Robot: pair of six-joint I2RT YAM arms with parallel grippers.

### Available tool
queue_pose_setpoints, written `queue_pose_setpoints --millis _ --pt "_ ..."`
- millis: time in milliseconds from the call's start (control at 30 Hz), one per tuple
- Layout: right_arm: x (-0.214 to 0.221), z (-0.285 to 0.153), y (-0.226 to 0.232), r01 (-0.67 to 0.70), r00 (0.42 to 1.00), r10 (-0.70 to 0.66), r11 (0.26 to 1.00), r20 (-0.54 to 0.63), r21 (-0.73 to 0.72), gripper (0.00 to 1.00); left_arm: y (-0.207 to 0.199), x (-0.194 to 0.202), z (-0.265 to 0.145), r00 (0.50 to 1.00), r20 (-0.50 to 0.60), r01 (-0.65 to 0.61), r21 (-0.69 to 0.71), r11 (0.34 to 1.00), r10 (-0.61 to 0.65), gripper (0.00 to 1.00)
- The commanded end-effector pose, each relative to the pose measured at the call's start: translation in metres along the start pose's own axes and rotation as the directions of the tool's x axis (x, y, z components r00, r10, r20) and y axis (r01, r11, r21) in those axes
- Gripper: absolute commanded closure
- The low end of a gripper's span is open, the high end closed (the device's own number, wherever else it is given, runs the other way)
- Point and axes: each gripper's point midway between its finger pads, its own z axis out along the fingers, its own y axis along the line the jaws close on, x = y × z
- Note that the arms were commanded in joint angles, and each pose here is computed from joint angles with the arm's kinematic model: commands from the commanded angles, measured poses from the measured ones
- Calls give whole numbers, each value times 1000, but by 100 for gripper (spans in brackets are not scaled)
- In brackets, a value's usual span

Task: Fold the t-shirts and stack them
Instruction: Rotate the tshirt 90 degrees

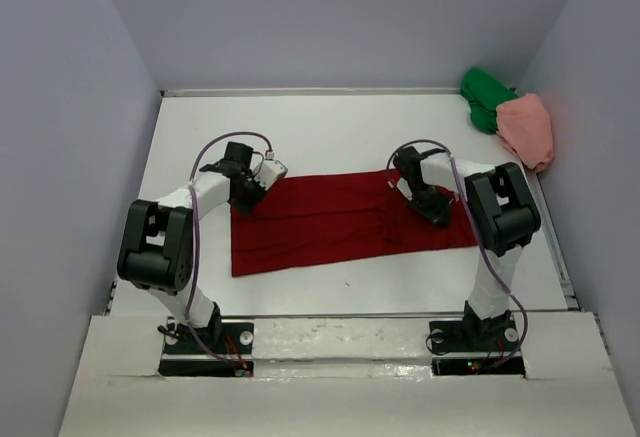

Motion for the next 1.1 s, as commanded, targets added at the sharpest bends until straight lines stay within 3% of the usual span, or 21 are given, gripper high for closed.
queue_pose_setpoints --millis 0,333,500,767,1067 --pt "-71 18 -19 -63 981 67 998 179 -27 100 -8 8 -15 1000 -8 25 3 1000 -25 100" --pt "-177 -2 -48 -24 940 73 989 332 -148 100 -26 21 -26 999 -34 39 61 997 -37 100" --pt "-213 16 -50 19 934 43 985 356 -169 100 -30 32 -32 997 -63 44 59 997 -40 100" --pt "-269 7 -86 13 875 18 998 484 -62 100 -40 40 -40 996 -83 49 91 995 -41 100" --pt "-314 -55 -161 -155 725 6 976 689 154 100 -34 12 -66 999 21 35 78 996 -37 100"
